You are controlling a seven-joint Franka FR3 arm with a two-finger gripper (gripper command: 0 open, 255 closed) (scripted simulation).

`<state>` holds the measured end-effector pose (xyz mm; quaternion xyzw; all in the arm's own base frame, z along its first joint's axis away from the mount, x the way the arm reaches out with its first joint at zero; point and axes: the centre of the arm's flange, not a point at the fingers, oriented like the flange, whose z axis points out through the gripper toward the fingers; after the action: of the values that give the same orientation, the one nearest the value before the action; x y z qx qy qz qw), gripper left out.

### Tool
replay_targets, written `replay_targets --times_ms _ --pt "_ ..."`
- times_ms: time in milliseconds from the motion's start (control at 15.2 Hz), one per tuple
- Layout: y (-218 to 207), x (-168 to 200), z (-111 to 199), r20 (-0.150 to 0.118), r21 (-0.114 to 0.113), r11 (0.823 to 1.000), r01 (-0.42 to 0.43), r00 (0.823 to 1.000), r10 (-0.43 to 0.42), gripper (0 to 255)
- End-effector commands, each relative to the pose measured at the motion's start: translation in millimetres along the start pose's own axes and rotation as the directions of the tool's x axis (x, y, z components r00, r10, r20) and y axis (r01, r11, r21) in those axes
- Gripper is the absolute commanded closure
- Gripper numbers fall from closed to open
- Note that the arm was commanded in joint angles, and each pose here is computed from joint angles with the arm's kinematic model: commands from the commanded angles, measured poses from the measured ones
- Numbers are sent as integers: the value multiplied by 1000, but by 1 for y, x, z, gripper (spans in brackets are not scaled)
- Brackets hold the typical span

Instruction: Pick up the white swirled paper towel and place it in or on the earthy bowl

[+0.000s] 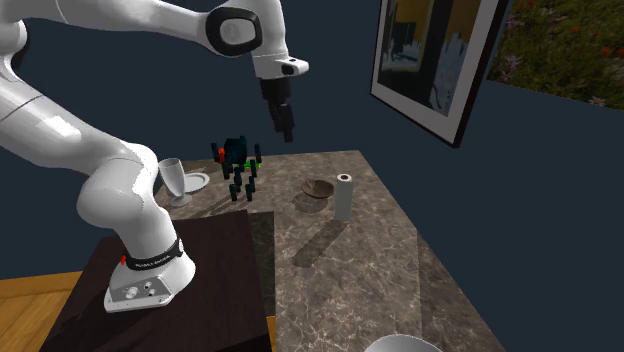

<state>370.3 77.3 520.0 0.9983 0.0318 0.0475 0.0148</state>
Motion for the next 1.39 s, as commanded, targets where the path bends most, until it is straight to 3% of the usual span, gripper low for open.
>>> replay_targets --times_ms 0,1320 --pt "-10 14 17 -10 1 1000 -14 1000 14 0" --pt "-100 162 208 -84 10 990 -144 986 144 0"
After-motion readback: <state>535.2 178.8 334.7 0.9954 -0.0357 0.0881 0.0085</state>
